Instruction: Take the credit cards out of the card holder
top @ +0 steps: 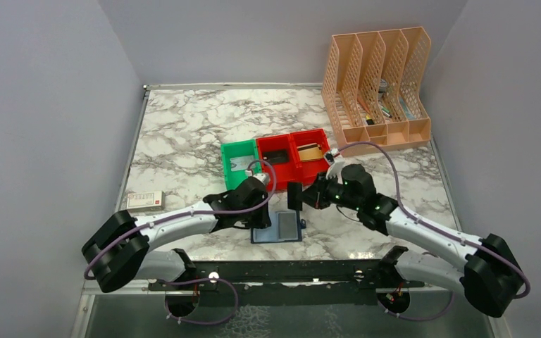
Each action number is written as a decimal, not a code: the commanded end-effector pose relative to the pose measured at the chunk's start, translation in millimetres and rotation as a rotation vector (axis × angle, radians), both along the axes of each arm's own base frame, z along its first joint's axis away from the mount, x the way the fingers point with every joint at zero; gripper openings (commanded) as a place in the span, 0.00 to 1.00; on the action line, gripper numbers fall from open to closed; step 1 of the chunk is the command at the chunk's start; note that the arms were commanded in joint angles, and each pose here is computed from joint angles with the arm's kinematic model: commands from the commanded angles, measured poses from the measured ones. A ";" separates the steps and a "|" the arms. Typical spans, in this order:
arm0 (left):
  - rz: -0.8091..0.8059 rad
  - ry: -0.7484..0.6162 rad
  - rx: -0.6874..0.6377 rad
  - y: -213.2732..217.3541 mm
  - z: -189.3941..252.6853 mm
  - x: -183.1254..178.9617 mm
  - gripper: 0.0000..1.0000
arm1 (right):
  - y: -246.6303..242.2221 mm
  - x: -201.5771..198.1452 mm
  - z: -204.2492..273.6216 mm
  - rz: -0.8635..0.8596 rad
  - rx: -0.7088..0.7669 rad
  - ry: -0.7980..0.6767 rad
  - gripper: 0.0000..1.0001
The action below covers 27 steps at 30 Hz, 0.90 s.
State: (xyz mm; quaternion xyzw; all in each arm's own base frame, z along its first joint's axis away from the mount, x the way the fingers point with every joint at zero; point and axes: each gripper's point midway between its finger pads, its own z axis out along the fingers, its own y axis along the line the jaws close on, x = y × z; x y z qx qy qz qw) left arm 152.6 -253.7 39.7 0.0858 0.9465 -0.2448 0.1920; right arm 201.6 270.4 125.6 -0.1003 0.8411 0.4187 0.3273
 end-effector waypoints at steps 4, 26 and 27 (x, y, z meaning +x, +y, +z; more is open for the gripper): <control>0.084 -0.125 -0.061 6.7 29.6 15.1 0.30 | -24.3 48.1 49.9 -0.109 -0.085 -0.461 0.01; 0.286 -0.195 -0.086 54.0 41.5 13.2 0.72 | 46.3 127.3 52.5 0.335 -0.551 -1.135 0.01; 0.283 -0.194 -0.083 54.5 40.8 12.9 0.74 | 47.3 133.2 44.8 0.357 -0.595 -1.135 0.01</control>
